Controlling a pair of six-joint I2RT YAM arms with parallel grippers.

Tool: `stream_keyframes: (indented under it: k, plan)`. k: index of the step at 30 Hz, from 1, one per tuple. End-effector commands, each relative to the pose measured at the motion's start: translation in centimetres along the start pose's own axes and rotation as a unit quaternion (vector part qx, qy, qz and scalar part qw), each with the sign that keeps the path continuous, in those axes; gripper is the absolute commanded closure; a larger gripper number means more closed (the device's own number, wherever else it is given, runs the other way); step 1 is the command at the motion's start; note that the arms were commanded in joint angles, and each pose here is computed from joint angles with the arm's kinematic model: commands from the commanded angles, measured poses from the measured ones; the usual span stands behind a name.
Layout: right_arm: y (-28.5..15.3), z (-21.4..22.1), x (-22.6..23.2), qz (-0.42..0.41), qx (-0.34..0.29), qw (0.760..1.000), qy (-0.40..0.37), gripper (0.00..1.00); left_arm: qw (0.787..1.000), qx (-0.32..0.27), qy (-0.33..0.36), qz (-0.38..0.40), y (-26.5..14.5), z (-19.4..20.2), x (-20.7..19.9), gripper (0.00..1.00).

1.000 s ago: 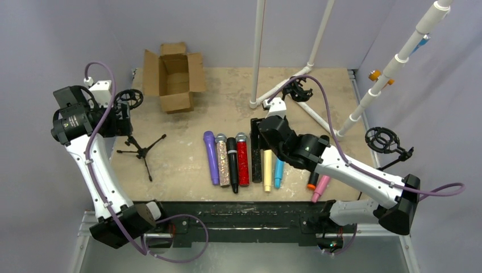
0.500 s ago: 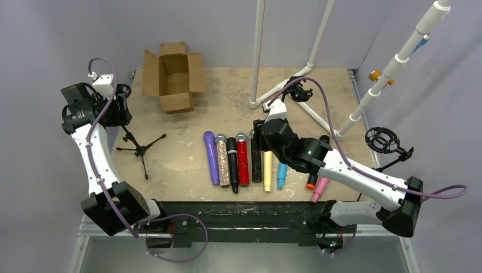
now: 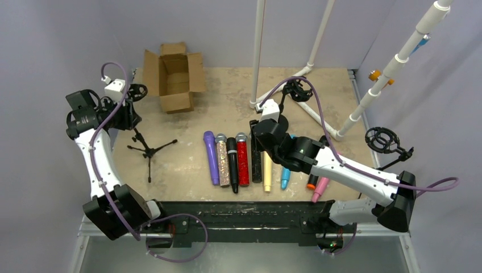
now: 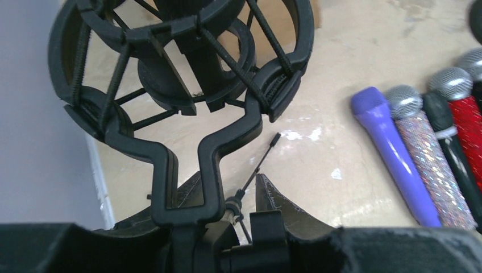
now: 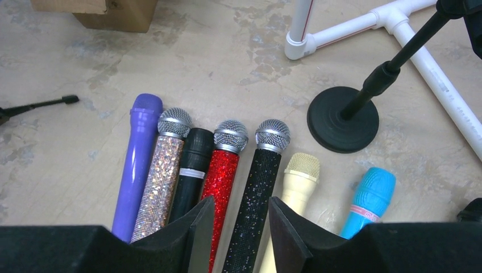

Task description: Attach the microphones to the stand

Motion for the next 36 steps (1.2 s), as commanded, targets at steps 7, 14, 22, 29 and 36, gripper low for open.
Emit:
stream_keyframes:
  k: [7, 14, 22, 29, 36]
  plan:
    - [-0.7, -2.0, -0.3, 0.016, -0.048, 0.998, 0.026, 0.6, 0.957, -0.016, 0.121, 0.264, -1.4, -0.1, -10.5, 1.0]
    - [-0.1, -0.4, -0.5, 0.023, -0.04, 0.998, 0.033, 0.61, 0.937, 0.001, 0.163, 0.309, -1.0, 1.5, -11.5, 1.0]
    - [0.7, -0.1, 0.3, 0.007, -0.04, 0.999, 0.033, 0.61, 0.923, 0.015, 0.197, 0.33, -0.9, 4.3, -11.9, 0.87]
    - [1.6, -0.1, 1.8, -0.016, -0.024, 0.999, 0.028, 0.6, 0.945, 0.029, 0.181, 0.272, -2.6, 4.7, -12.0, 0.28]
    - [2.4, 0.1, 2.6, -0.024, -0.018, 0.999, 0.019, 0.6, 0.984, 0.012, 0.137, 0.114, -4.7, 3.0, -10.0, 0.18]
Point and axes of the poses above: each gripper's point midway between its finger pads, its own y axis out along the fingers, its own x axis along the line the jaws close on, z = x × y, the point moved 6 cm from there along -y, back along the fingers, and after that the axes turned 1 degree about -y, right-handed, at the moved point
